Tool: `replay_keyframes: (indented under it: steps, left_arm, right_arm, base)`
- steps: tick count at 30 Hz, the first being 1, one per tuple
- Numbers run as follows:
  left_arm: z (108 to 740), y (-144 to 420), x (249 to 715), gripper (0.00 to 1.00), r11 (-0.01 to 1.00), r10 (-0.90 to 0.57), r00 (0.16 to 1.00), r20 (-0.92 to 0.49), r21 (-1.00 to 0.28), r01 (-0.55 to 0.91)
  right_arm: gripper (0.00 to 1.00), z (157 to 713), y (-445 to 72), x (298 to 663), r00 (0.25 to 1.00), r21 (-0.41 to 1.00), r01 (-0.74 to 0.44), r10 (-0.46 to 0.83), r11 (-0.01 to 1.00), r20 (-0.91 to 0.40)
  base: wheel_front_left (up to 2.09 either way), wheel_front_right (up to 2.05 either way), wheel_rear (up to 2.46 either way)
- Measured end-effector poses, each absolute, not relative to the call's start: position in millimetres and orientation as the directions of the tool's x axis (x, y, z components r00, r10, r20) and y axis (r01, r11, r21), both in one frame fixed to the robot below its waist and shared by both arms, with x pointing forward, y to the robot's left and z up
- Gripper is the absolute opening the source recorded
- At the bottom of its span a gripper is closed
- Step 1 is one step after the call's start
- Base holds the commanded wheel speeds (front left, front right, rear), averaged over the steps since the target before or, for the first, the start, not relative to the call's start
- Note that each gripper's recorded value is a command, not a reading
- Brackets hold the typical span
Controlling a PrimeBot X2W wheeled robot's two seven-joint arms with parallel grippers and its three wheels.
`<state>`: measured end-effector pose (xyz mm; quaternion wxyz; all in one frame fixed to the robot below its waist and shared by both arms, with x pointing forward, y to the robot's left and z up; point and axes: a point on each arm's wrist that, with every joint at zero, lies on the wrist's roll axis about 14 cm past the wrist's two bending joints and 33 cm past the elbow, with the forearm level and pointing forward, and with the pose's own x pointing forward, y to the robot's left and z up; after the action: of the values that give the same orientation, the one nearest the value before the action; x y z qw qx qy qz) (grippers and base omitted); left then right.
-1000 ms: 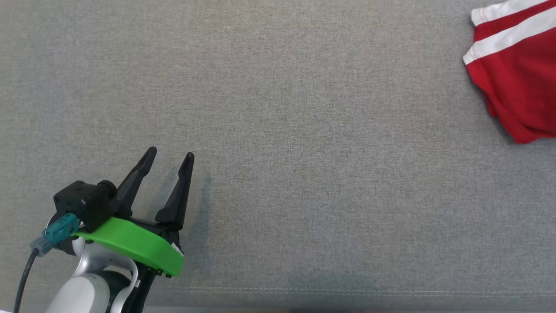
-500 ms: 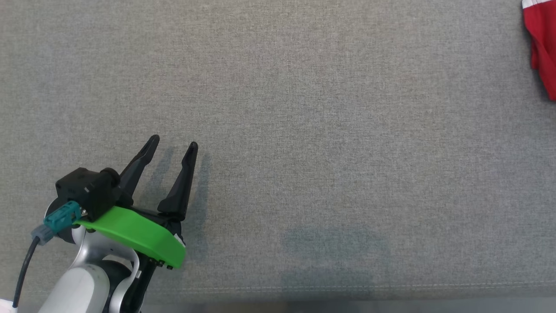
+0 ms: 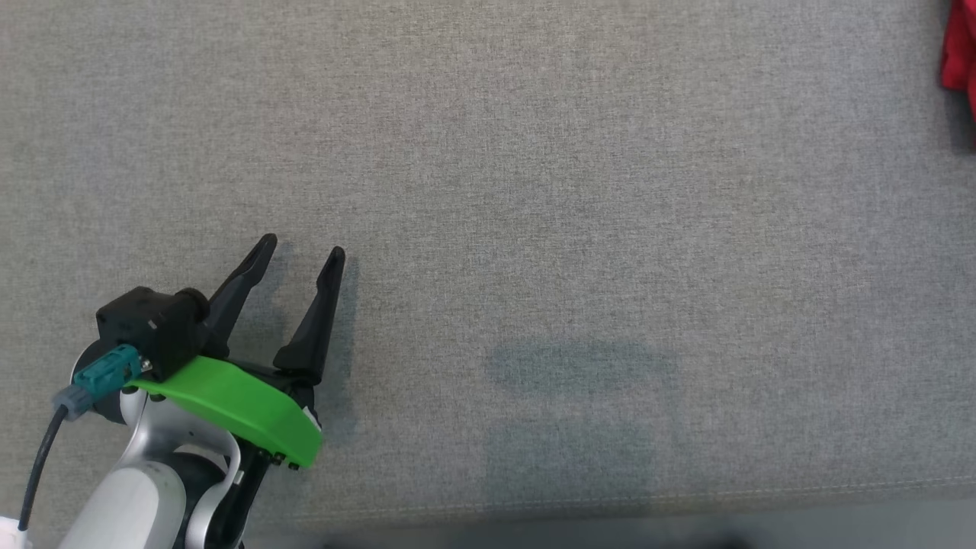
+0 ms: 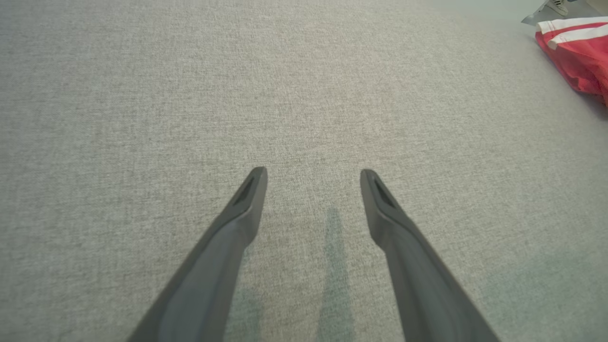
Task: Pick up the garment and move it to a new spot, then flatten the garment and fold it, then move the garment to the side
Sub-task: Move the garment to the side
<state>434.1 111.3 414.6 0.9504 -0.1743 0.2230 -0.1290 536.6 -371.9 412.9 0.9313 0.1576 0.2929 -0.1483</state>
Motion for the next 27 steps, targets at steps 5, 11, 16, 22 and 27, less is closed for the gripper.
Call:
replay_keyframes:
  steps: [5,11,16,22,27]
  left_arm:
    - [408,112,439,1.00,0.905,-0.321,0.864,-0.388,-0.393,0.160]
    - [404,107,446,1.00,0.898,-0.329,0.863,-0.383,-0.410,0.160]
    - [402,105,450,1.00,0.896,-0.331,0.864,-0.379,-0.413,0.163]
    - [412,103,456,1.00,0.891,-0.320,0.884,-0.340,-0.426,0.158]
    - [424,103,456,1.00,0.883,-0.295,0.908,-0.298,-0.449,0.139]
  right_arm:
    - [1.00,410,-401,532,0.783,0.127,0.428,-0.297,0.895,-0.546]
    - [1.00,389,-426,516,0.737,0.022,0.484,-0.394,0.875,-0.549]
    - [1.00,361,-419,503,0.709,0.022,0.504,-0.399,0.863,-0.581]
    - [1.00,360,-411,501,0.727,0.026,0.501,-0.404,0.865,-0.555]
    - [1.00,387,-409,506,0.791,-0.025,0.428,-0.387,0.904,-0.473]
  base:
    - [0.00,0.00,0.00]
    - [0.00,0.00,0.00]
    - [0.00,0.00,0.00]
    - [0.00,0.00,0.00]
    - [0.00,0.00,0.00]
